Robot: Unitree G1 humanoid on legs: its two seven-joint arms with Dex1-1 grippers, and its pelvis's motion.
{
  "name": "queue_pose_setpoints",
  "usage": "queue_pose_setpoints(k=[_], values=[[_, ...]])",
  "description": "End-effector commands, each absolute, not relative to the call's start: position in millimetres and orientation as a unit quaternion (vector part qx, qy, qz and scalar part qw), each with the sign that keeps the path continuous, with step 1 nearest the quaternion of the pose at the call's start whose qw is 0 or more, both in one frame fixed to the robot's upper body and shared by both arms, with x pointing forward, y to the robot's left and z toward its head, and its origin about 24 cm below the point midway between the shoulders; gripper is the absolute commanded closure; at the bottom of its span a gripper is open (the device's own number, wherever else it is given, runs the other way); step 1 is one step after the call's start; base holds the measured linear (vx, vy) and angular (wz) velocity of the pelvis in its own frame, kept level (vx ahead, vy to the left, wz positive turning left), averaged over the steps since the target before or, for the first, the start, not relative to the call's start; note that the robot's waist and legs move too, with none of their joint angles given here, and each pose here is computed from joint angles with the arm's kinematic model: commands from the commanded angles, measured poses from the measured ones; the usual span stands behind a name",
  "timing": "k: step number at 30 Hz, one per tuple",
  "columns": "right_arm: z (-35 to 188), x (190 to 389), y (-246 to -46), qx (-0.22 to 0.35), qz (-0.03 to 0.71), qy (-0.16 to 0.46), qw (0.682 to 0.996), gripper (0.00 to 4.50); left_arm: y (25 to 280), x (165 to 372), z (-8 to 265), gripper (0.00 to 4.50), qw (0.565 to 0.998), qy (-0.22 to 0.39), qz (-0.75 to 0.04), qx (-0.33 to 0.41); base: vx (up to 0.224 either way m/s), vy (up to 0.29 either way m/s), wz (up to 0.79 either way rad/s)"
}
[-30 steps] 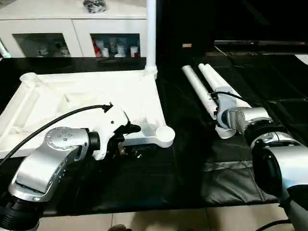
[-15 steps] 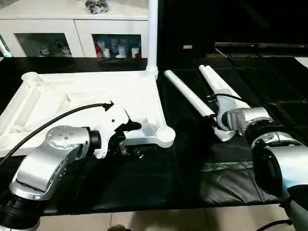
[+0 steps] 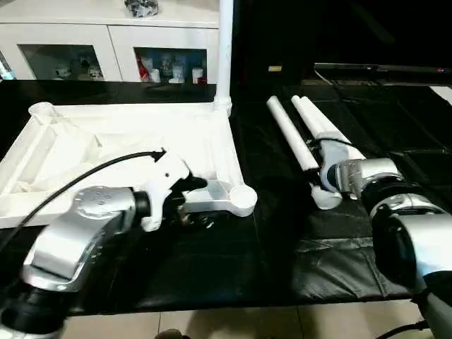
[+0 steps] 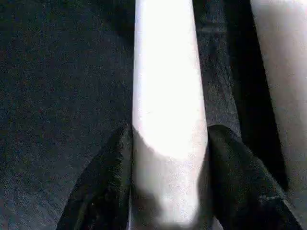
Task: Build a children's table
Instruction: Pick table leg
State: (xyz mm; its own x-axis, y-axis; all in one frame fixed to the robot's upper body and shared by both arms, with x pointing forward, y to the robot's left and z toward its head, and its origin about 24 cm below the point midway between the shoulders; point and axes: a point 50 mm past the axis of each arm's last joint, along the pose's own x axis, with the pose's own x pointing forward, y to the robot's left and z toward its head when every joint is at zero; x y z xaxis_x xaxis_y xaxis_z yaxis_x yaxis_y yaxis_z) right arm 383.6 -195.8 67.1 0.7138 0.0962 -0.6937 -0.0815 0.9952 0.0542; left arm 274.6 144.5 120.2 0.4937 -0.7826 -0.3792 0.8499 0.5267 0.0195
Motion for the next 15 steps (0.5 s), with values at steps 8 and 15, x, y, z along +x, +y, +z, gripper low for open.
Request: queue_pose_setpoints(k=[8,15], values=[[116.9,404.2,-201.3,0.214,0.090,0.185,0.955,2.61,132.3,308.6,140.2,0.00,0.912,0.098,-0.399,0.010,0.000,0.000,0.00],[132.9,379.8,-187.5,0.362,0.312,0.017,0.878,2.62,99.6,334.7,163.5,0.00,0.909,0.069,-0.383,-0.147,0.000,0.000,0.00]])
